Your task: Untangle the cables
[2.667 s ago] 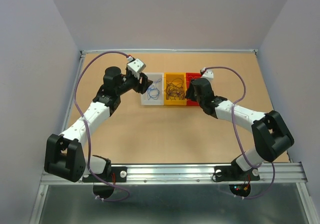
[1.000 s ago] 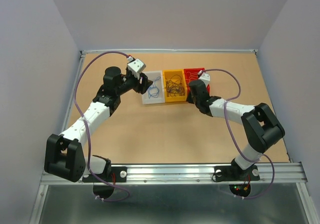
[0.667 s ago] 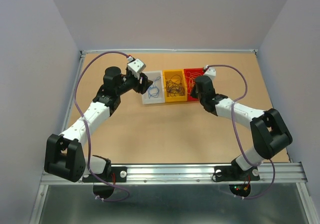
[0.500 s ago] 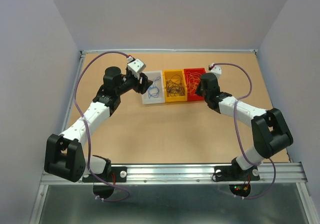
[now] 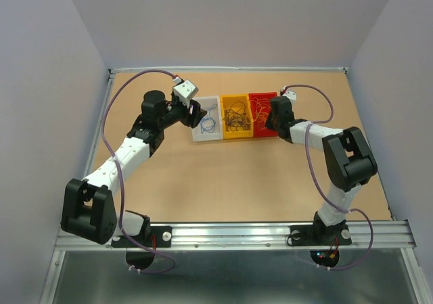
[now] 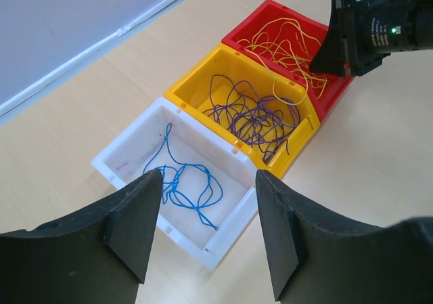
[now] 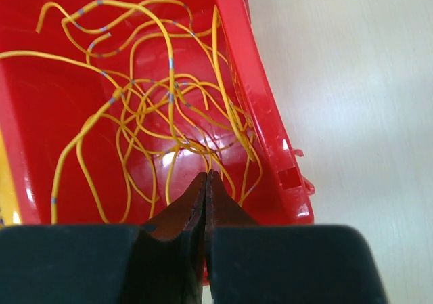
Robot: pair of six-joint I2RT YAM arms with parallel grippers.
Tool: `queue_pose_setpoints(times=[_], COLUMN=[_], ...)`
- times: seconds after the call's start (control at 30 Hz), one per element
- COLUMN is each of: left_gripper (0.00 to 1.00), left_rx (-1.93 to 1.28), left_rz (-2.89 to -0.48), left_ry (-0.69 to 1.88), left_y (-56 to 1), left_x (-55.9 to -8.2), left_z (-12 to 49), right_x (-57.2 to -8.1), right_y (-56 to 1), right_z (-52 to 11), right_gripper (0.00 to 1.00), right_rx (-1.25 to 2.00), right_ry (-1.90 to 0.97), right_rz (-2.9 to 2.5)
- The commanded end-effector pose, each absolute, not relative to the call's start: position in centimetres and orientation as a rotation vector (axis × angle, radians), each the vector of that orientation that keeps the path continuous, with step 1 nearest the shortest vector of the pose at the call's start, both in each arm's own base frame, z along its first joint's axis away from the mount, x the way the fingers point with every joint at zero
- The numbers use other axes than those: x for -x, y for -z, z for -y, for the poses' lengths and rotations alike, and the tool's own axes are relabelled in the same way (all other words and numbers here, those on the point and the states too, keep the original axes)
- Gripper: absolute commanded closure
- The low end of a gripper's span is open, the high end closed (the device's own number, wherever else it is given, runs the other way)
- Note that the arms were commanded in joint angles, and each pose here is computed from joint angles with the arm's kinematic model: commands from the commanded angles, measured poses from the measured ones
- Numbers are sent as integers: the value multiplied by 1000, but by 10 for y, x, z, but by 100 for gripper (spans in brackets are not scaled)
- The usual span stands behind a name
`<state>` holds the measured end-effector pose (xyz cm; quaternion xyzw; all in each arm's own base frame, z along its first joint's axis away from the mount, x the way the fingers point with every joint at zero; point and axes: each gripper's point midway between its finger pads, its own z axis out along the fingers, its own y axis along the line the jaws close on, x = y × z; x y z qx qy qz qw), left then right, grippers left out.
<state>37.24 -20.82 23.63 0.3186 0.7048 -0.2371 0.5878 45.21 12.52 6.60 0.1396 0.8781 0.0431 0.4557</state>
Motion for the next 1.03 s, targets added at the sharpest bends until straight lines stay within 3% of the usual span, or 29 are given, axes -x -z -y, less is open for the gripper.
queue_pose_setpoints(times=[0.0, 0.1, 0.17, 0.2, 0.27, 0.3, 0.53, 0.73, 1.0], left_gripper=[31, 31, 31, 28, 20, 17, 1, 1, 1], left_rx=[-751, -755, -747, -739, -724, -713, -498, -305, -335], left_rz=[-1575, -1570, -1564, -1557, -1547, -1542, -1474, -1388, -1295], left_ry=[535, 531, 522, 513, 498, 489, 362, 258, 173], left_y=[-253, -253, -255, -258, -262, -265, -300, -303, -285], left_x=[-376, -376, -376, -375, -374, -374, -365, -352, -330], left_z=[209, 209, 207, 205, 202, 201, 153, 95, 83], right_x=[-470, -464, -451, -434, -422, -414, -334, -291, -274], right_y=[-103, -124, -144, -150, -147, -178, -217, -227, -245], right_z=[-131, -128, -130, -131, -137, -138, -117, -89, -76], right_gripper=[95, 75, 46, 22, 6, 1, 0, 0, 0], right_rx=[-347, -344, -306, -249, -198, -158, -75, -141, -192], right_ry=[-152, -174, -236, -275, -336, -381, -454, -446, -459], right_rz=[-2067, -2009, -1943, -1926, -1906, -1810, -1576, -1422, -1337])
